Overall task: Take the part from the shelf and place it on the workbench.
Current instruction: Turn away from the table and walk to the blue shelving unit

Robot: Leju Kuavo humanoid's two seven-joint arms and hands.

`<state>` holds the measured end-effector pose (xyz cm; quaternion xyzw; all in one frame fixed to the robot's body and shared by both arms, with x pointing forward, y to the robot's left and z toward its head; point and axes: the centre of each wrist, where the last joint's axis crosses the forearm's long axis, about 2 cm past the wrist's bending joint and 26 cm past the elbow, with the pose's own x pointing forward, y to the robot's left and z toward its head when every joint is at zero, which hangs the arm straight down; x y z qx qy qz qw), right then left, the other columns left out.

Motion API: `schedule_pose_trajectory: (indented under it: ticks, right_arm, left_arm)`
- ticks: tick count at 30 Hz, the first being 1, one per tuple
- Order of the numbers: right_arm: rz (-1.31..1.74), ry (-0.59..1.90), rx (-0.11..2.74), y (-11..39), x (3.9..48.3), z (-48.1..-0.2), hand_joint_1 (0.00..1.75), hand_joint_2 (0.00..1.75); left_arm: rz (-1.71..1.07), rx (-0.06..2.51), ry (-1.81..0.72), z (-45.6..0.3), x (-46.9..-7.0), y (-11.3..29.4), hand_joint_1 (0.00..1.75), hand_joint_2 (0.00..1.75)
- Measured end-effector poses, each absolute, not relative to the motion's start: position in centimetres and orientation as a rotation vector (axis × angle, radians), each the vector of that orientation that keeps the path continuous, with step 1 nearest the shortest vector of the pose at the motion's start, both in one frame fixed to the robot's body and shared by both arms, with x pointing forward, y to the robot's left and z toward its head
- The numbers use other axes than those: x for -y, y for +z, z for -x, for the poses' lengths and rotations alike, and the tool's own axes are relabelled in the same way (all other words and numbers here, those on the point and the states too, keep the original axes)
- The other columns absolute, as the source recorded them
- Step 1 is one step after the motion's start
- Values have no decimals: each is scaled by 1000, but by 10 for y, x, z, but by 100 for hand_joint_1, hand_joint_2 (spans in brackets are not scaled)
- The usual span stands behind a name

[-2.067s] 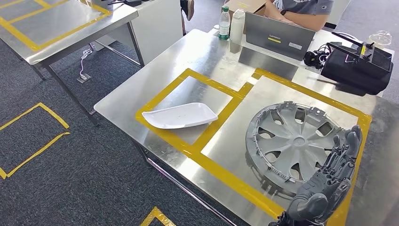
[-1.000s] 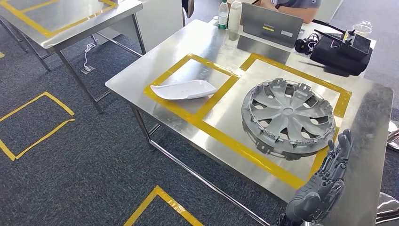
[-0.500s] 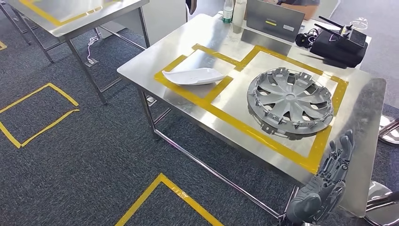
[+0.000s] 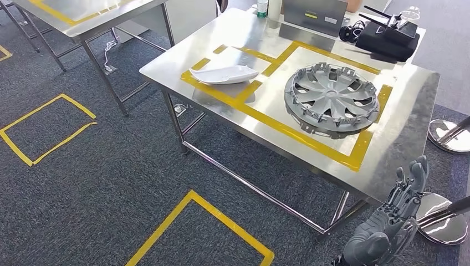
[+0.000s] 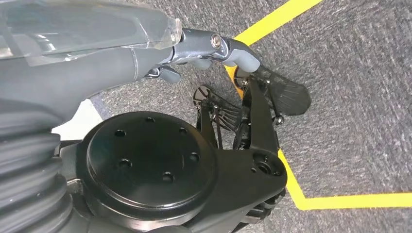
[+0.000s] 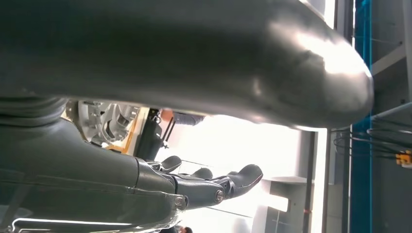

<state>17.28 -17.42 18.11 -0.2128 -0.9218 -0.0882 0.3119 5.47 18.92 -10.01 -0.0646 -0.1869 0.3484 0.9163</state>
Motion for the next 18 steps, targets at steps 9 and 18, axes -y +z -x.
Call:
schedule_pose_trajectory:
  ticks: [9, 18]
  right_arm:
    - [548, -253, 2427, 181, 175, -172, 0, 0]
    - [569, -362, 2452, 198, 183, -173, 0, 0]
  left_arm:
    - [126, 384, 717, -55, -190, -100, 0, 175]
    - [126, 389, 719, -57, -189, -100, 0, 175]
